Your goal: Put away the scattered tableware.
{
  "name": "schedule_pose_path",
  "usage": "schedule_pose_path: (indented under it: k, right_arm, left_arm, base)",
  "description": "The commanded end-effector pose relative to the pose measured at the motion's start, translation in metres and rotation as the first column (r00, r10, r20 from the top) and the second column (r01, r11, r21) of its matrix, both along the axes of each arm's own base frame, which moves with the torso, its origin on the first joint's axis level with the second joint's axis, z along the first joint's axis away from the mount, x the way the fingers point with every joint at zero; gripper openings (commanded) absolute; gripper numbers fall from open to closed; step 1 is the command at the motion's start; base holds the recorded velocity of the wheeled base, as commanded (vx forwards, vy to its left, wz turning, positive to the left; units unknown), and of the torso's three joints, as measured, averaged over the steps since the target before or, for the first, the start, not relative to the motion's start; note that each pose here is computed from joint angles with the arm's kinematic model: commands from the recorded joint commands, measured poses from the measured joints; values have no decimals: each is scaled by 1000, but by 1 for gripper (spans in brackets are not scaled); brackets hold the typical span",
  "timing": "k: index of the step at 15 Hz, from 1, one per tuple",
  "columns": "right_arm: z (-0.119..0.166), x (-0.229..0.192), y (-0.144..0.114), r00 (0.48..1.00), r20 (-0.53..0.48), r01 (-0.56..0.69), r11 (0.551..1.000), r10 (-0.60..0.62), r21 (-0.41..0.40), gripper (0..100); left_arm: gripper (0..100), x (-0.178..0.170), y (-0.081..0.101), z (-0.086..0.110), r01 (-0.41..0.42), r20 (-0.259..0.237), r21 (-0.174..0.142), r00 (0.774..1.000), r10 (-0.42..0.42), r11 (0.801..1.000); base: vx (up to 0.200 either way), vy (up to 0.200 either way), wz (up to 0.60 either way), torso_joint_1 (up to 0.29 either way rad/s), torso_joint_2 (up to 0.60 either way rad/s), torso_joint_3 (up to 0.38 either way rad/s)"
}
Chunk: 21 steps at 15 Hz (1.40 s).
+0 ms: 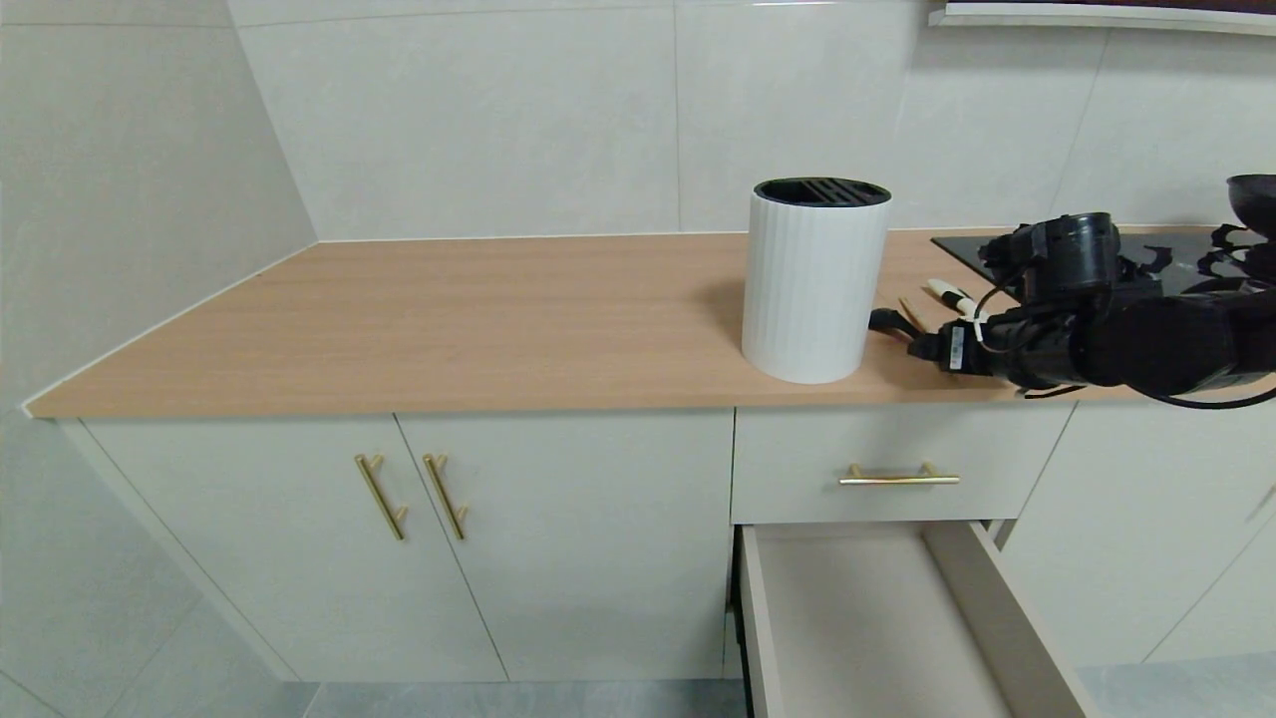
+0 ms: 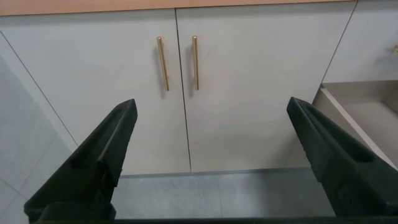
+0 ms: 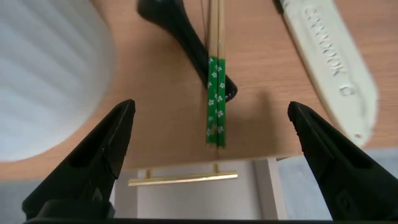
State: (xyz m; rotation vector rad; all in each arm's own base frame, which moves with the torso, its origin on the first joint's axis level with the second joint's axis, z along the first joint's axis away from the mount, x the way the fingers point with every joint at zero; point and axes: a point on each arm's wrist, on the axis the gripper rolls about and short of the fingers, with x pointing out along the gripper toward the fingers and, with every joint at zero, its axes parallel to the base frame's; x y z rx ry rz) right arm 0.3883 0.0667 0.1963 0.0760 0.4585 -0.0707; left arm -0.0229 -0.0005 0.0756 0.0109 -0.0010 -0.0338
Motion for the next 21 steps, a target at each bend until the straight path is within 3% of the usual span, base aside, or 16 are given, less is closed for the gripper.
schedule_pose_path:
  k: [1,13,14,21]
  right_arm:
    - [-8,5,-1,1000,-20,4,1000,-4,-3,100]
    - [-11,7,-3,1000,-24,10,1000,-10,-3,100]
    - [-11,7,-3,1000,-24,10,1000,-10,-3,0]
    - [-9,5,-3,1000,-20,10,1000,-10,-2,0]
  left_arm:
    - [100,0,0,0,0,-1,0,1000,0,1000]
    - [100,0,0,0,0,-1,0,1000,0,1000]
    - [100,0,0,0,0,-1,0,1000,0,1000]
    - [100,0,0,0,0,-1,0,1000,0,1000]
  base:
    - [0,0,0,0,0,0]
    - [0,0,0,0,0,0]
    - [0,0,0,0,0,0]
    - [0,0,0,0,0,0]
